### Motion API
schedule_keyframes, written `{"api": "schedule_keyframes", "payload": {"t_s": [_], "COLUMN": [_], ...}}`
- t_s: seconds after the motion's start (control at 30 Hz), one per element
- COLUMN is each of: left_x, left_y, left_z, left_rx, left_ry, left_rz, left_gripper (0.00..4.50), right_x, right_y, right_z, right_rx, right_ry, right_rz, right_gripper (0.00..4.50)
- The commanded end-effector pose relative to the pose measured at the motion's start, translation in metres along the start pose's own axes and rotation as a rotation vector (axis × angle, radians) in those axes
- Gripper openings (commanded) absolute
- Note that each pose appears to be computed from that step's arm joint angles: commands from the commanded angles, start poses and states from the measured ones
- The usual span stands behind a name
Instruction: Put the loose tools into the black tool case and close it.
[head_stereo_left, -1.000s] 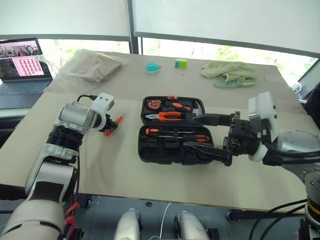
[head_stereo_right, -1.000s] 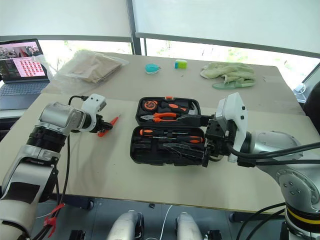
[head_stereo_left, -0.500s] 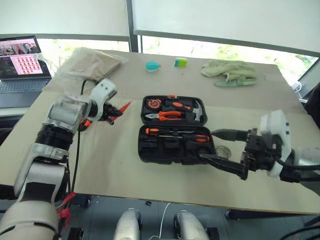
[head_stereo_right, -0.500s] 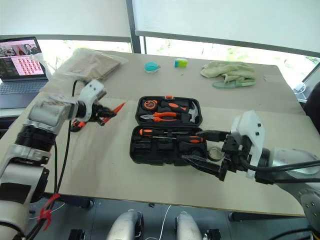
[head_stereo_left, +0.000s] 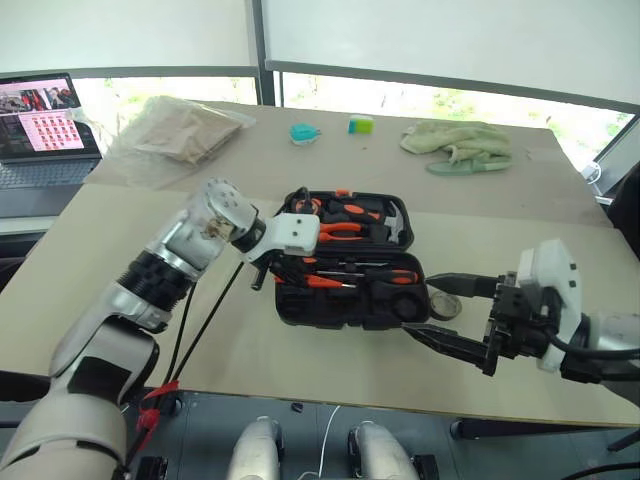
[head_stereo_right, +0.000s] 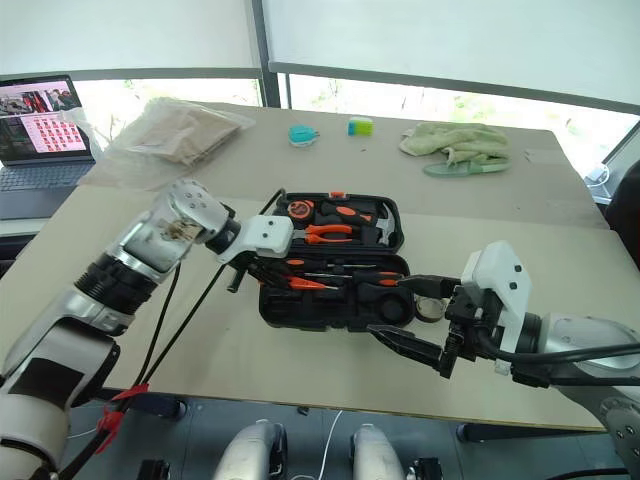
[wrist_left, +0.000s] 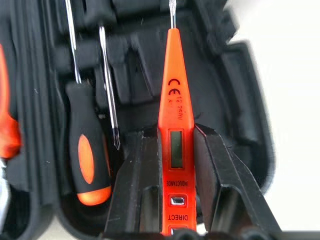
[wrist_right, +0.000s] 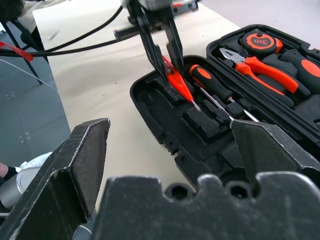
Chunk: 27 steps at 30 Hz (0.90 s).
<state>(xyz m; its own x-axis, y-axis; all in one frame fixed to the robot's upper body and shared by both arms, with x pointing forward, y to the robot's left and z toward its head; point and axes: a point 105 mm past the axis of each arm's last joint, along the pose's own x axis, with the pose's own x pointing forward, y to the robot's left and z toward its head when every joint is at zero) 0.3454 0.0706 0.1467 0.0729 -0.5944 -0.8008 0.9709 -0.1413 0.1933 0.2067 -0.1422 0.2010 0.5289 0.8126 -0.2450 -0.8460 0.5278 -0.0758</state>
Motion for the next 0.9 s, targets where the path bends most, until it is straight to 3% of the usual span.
{"api": "schedule_keyframes", "payload": {"t_s": [0.03, 0.27, 0.57, 0.63, 0.8, 0.9], "left_x": [-0.002, 0.009, 0.011, 0.005, -0.034, -0.052], "left_y": [0.008, 0.009, 0.005, 0.006, 0.007, 0.01], "left_z": [0.004, -0.001, 0.004, 0.013, 0.041, 0.046], "left_rx": [-0.043, -0.12, -0.118, -0.146, -0.218, -0.184], "left_ry": [0.042, 0.089, 0.054, 0.003, -0.218, -0.332], "left_rz": [0.05, 0.081, 0.062, 0.055, 0.053, 0.106], "left_gripper": [0.43, 0.43, 0.43, 1.44, 3.11, 3.11], "right_x": [-0.004, -0.004, -0.002, -0.001, 0.001, -0.001], "right_y": [0.002, 0.004, -0.001, 0.0, 0.002, 0.002], "right_z": [0.012, 0.013, 0.017, 0.017, 0.016, 0.014], "right_rx": [-0.053, -0.051, -0.039, -0.037, -0.024, -0.017], "right_ry": [-0.048, -0.058, -0.083, -0.085, -0.091, -0.084], "right_rz": [-0.037, -0.052, -0.063, -0.06, -0.049, -0.056], "right_gripper": [4.5, 4.5, 4.5, 4.5, 4.5, 4.5]}}
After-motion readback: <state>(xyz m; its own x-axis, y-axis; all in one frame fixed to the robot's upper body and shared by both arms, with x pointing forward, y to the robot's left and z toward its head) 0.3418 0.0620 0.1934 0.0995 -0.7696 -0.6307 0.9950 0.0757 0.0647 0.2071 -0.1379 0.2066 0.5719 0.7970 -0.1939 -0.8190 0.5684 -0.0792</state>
